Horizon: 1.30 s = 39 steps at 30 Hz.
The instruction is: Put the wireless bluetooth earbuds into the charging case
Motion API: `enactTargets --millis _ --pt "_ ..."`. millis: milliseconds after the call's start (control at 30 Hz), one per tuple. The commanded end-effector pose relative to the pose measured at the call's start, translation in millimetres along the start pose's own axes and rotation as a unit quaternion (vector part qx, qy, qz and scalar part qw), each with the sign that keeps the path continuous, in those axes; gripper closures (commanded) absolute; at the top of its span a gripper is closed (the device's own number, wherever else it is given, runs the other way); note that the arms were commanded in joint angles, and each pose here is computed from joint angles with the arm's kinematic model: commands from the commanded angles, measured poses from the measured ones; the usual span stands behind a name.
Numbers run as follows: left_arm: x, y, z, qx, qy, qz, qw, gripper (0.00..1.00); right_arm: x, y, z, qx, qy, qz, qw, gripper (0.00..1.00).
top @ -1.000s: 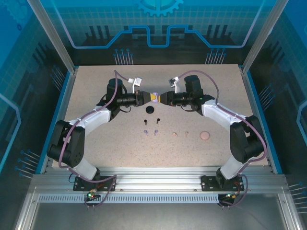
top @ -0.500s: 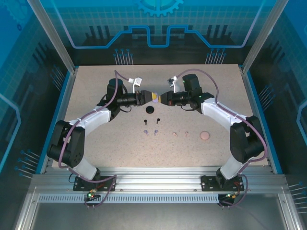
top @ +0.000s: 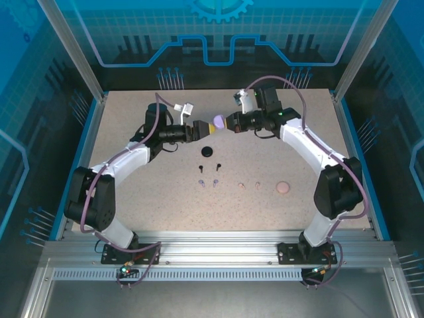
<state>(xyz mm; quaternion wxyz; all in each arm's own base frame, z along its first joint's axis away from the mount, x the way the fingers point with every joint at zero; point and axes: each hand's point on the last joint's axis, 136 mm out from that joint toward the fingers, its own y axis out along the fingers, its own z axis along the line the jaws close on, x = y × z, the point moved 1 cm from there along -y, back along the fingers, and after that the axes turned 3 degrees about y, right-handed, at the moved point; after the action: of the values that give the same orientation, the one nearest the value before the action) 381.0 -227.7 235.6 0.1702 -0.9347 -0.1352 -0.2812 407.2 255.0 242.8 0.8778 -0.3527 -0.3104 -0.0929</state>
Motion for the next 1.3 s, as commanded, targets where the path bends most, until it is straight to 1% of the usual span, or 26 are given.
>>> enactTargets --millis 0,133,267,367,433,467,567,767,1000,1267 --pt "9 -17 -2 0.015 0.029 0.003 0.999 0.01 6 -5 -17 -0.041 -0.044 0.024 0.998 1.00" --pt "6 -20 4 0.010 0.032 0.037 0.999 0.01 12 -2 -19 -0.053 -0.107 0.052 0.991 1.00" --pt "4 -17 4 -0.004 0.036 0.081 0.996 0.01 7 5 -17 -0.066 -0.187 0.091 0.976 1.00" --pt "5 -15 1 -0.017 0.034 0.103 0.994 0.01 3 13 -20 -0.087 -0.226 0.114 0.963 1.00" --pt "6 -14 1 -0.023 0.035 0.115 0.992 0.04 0 18 -20 -0.092 -0.245 0.125 0.957 1.00" --pt "8 -12 2 -0.023 0.037 0.120 0.992 0.06 -1 20 -17 -0.090 -0.252 0.128 0.955 1.00" --pt "8 -10 4 -0.029 0.034 0.136 0.990 0.19 -2 21 -11 -0.080 -0.263 0.127 0.953 1.00" --pt "9 -4 6 -0.047 0.028 0.149 0.987 0.31 1 18 7 -0.055 -0.272 0.118 0.953 1.00" --pt "6 4 2 -0.065 0.029 0.156 0.985 0.36 6 17 26 -0.029 -0.277 0.111 0.954 1.00" --pt "10 8 -4 -0.082 0.034 0.157 0.984 0.42 4 23 32 -0.019 -0.277 0.114 0.954 1.00"
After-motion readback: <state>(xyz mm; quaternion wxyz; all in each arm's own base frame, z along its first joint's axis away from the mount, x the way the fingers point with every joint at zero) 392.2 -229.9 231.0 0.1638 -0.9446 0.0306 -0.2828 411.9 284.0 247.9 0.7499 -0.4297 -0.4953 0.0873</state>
